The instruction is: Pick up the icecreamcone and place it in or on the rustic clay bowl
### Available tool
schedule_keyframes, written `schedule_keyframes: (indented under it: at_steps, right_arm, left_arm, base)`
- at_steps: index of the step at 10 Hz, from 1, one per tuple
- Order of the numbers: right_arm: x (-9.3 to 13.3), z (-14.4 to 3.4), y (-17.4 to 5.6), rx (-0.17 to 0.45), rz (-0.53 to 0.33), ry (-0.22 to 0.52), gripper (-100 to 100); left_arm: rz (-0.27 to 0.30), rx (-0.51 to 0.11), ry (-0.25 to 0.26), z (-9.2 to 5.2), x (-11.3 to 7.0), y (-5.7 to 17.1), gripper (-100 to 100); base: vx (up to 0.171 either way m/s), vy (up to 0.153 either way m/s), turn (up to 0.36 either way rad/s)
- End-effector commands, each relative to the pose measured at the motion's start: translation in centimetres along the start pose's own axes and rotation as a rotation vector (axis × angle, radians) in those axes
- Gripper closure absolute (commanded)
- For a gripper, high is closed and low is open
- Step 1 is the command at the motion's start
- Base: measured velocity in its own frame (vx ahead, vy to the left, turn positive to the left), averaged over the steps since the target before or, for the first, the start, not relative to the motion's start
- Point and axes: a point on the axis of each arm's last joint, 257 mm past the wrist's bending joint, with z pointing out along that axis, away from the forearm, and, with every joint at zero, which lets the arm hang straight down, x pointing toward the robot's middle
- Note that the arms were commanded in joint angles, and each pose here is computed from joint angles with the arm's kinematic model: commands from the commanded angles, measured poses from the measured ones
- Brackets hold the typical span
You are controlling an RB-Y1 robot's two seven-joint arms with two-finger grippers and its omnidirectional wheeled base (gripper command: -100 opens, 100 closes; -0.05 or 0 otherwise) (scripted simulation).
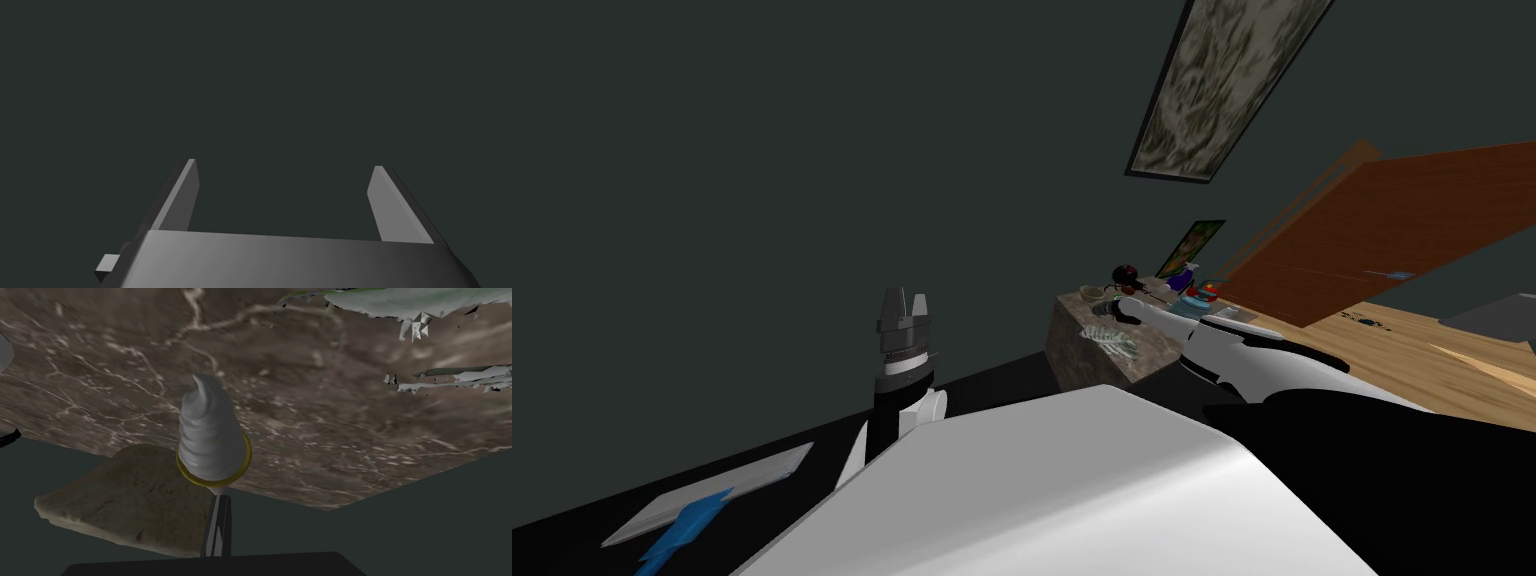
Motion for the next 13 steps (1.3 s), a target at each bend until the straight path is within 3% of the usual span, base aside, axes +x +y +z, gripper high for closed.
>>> schedule_keyframes:
  at_steps: [1, 3, 5, 13]
  right_arm:
    - [0.0, 0.0, 0.0, 0.000, 0.000, 0.000, 100]
    - [0.0, 0.0, 0.0, 0.000, 0.000, 0.000, 100]
    - [-1.3, -0.8, -0.6, -0.010, -0.008, 0.002, -100]
    - [-5.1, -4.1, -2.7, -0.033, -0.047, 0.035, -100]
  left_arm:
    - [0.000, 0.000, 0.000, 0.0, 0.0, 0.0, 0]
    - [0.000, 0.000, 0.000, 0.0, 0.0, 0.0, 0]
    - [0.000, 0.000, 0.000, 0.0, 0.0, 0.0, 0]
    - [0.000, 0.000, 0.000, 0.0, 0.0, 0.0, 0]
  base:
    - [0.000, 0.000, 0.000]
    - [0.000, 0.000, 0.000]
    - [-0.071, 0.011, 0.017]
    - [-0.185, 0.033, 0.022]
